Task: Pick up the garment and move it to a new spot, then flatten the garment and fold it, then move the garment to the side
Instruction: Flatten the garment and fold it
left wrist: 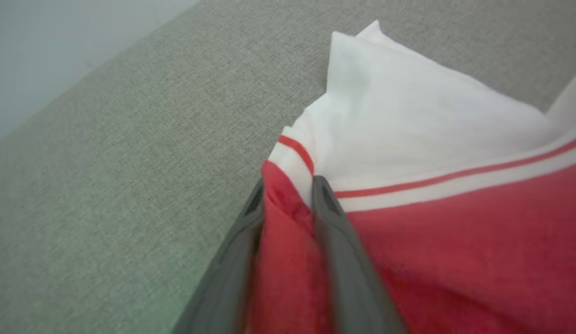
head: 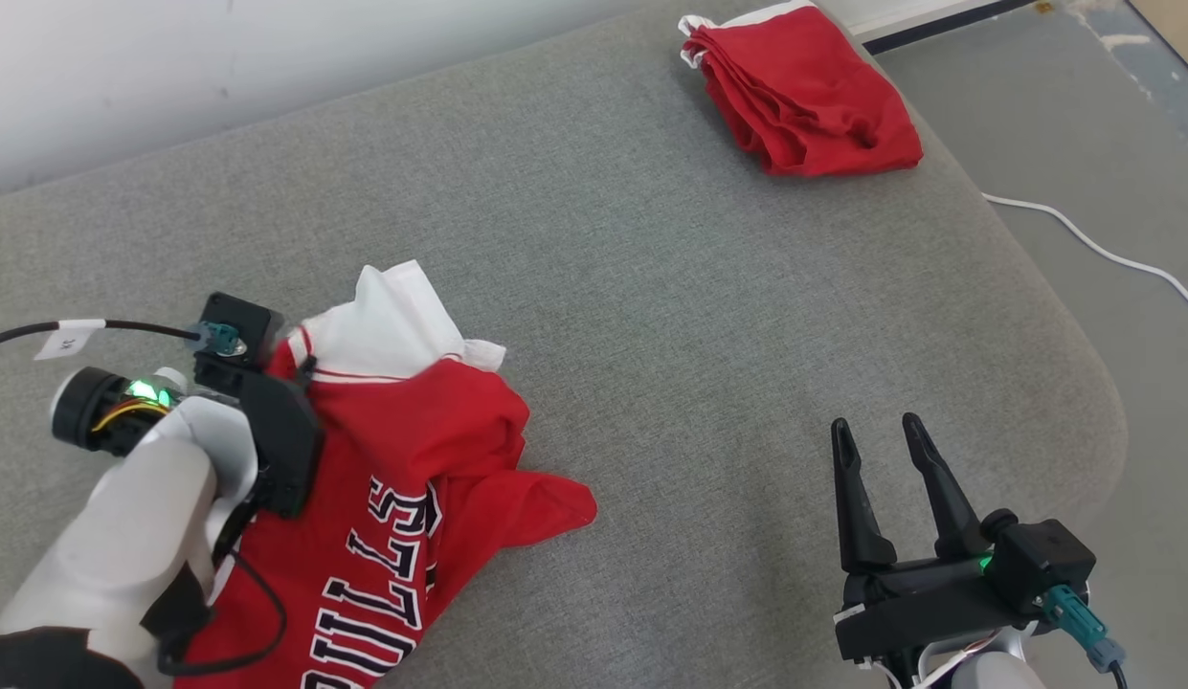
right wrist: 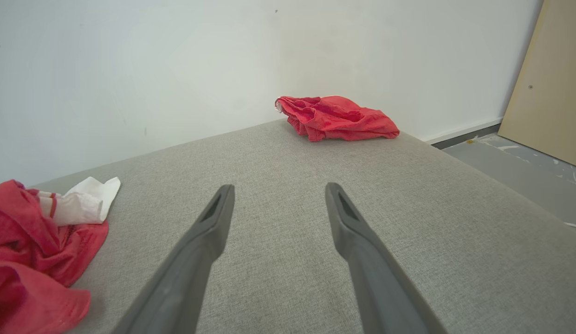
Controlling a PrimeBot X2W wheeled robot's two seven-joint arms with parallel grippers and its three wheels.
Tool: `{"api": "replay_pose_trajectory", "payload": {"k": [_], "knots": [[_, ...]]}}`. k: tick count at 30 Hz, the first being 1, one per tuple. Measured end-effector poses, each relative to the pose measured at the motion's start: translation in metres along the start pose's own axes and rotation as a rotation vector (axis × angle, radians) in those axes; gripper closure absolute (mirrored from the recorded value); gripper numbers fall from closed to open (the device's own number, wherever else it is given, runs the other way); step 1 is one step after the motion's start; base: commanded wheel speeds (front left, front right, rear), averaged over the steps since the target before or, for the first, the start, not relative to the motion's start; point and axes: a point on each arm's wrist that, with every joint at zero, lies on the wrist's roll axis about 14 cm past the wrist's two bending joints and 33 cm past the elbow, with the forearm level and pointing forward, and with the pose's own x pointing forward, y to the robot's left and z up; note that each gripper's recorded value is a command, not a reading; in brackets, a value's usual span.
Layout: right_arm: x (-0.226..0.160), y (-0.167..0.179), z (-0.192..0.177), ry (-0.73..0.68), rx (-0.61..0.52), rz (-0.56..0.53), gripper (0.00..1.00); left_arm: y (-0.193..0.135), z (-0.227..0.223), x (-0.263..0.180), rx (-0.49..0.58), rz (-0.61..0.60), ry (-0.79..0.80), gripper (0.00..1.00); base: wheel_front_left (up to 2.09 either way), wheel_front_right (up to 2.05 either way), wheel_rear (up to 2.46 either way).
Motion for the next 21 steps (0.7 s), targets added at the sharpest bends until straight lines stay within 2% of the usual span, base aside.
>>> {"api": "replay_pose_trajectory", "payload": {"k": [3,12,13,21], "knots": [[0.002,-0.001,0.001,-0.004,-0.009,-0.001,0.0,-0.001,0.006,-0.001,-0.022,0.0,-0.04,1.0,0.0,0.0,0.0],[0.009,0.014,0.0,-0.01,-0.016,0.048,0.0,0.042,0.064,-0.033,-0.031,0.111,-0.28,1.0,0.0,0.0,0.0],[0.012,0.022,0.001,-0.014,-0.017,0.072,0.0,0.067,0.074,-0.05,-0.033,0.179,-0.33,1.0,0.0,0.0,0.0],[0.019,0.044,0.004,-0.031,-0.006,0.137,0.0,0.16,0.07,-0.118,-0.068,0.466,-0.398,1.0,0.0,0.0,0.0]]}}
